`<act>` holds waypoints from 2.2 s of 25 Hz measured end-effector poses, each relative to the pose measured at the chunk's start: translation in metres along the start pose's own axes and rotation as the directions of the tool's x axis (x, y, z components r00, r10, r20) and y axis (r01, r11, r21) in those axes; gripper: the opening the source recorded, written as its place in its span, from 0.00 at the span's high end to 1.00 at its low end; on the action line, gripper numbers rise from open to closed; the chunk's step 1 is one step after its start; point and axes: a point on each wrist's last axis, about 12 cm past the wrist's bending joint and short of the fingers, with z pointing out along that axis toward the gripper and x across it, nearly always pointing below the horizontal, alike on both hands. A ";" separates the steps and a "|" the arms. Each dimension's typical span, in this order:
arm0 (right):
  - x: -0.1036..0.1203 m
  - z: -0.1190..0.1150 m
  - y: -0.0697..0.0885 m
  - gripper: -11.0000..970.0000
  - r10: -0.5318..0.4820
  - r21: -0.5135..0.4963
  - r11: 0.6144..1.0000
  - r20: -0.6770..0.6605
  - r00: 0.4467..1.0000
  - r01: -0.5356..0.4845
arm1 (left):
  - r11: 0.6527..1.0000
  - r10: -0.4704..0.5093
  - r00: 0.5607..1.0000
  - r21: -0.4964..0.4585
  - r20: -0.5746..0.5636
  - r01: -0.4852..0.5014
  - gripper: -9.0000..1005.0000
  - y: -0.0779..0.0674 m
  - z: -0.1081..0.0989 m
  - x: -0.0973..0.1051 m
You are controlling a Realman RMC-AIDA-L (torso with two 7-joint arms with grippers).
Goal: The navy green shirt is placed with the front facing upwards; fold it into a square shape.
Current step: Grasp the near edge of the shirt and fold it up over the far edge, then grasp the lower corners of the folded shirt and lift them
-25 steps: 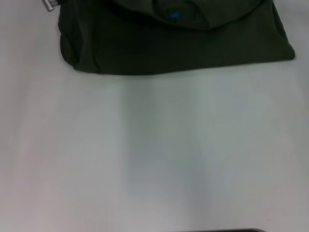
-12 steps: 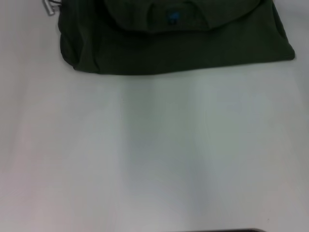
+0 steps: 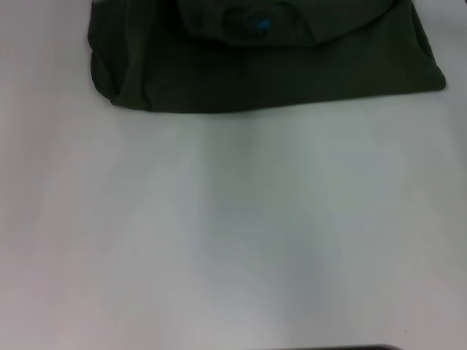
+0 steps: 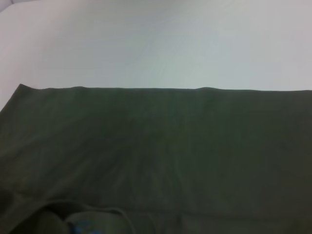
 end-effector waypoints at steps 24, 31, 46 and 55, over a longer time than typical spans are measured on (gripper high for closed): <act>0.014 -0.027 -0.001 0.53 0.008 -0.148 0.989 -0.137 0.991 -0.029 | 0.995 -0.065 0.981 0.057 -0.184 0.076 0.27 0.048 -0.052 0.021; 0.020 -0.052 -0.002 0.53 0.020 -0.218 0.974 -0.201 0.979 -0.065 | 0.997 -0.056 0.969 0.041 -0.241 0.068 0.27 0.073 -0.082 0.018; 0.044 -0.079 -0.017 0.20 0.211 -0.392 0.887 -0.130 0.969 -0.245 | 0.998 -0.061 0.964 -0.001 -0.261 0.063 0.27 0.100 -0.096 0.032; 0.055 -0.083 -0.019 0.06 0.244 -0.408 0.868 -0.146 0.959 -0.283 | 0.997 -0.023 0.959 -0.077 -0.281 0.002 0.27 0.104 -0.082 0.051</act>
